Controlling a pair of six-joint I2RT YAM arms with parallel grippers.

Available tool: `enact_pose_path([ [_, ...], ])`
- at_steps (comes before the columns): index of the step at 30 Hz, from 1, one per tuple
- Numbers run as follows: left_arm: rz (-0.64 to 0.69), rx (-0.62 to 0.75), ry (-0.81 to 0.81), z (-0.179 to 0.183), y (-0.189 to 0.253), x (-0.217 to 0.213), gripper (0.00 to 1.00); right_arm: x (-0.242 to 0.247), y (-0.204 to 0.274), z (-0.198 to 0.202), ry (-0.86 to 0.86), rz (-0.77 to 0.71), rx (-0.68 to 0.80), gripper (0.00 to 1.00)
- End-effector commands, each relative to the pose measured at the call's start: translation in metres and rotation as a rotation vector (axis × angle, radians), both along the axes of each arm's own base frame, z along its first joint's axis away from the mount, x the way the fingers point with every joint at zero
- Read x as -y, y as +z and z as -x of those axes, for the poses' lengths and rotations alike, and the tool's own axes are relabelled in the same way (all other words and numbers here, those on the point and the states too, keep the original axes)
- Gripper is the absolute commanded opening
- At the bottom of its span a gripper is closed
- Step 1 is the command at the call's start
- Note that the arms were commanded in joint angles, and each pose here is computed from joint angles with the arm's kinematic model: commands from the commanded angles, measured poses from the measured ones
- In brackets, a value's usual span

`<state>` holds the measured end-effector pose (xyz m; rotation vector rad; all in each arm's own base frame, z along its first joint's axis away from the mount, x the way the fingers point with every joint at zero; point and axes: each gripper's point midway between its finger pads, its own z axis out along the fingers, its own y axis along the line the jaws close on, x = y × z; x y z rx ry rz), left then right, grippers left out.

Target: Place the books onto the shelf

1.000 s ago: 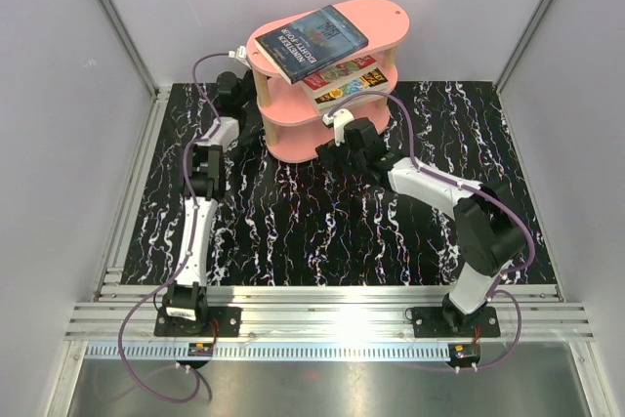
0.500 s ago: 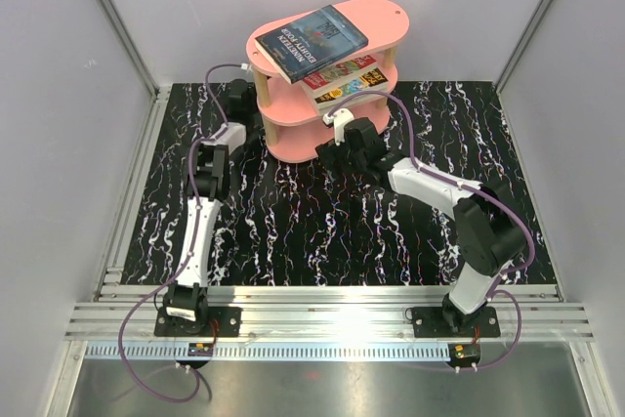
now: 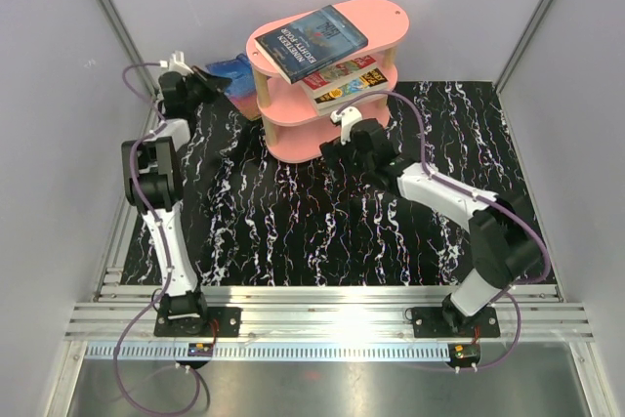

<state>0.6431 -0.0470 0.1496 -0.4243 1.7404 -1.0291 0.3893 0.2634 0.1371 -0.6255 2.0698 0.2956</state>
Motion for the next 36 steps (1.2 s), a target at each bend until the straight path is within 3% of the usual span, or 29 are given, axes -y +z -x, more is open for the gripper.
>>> enact_pose_path([
  [1,-0.118,0.196,0.089,0.008,0.091,-0.008,0.00,-0.009,0.044,0.005,0.014,-0.118,0.075,1.00],
  [12,-0.173,0.268,0.090,0.043,0.165,-0.006,0.00,-0.015,0.092,0.026,0.054,-0.274,0.110,1.00],
  [22,-0.287,0.389,0.156,0.113,0.253,-0.012,0.00,-0.051,0.117,0.045,0.155,-0.359,0.064,1.00],
  [27,-0.287,0.361,0.139,0.149,0.249,-0.006,0.00,-0.074,0.135,0.054,0.209,-0.389,0.058,1.00],
  [36,-0.180,0.261,0.032,0.217,0.170,0.020,0.00,-0.106,0.115,0.068,0.248,-0.419,-0.021,1.00],
])
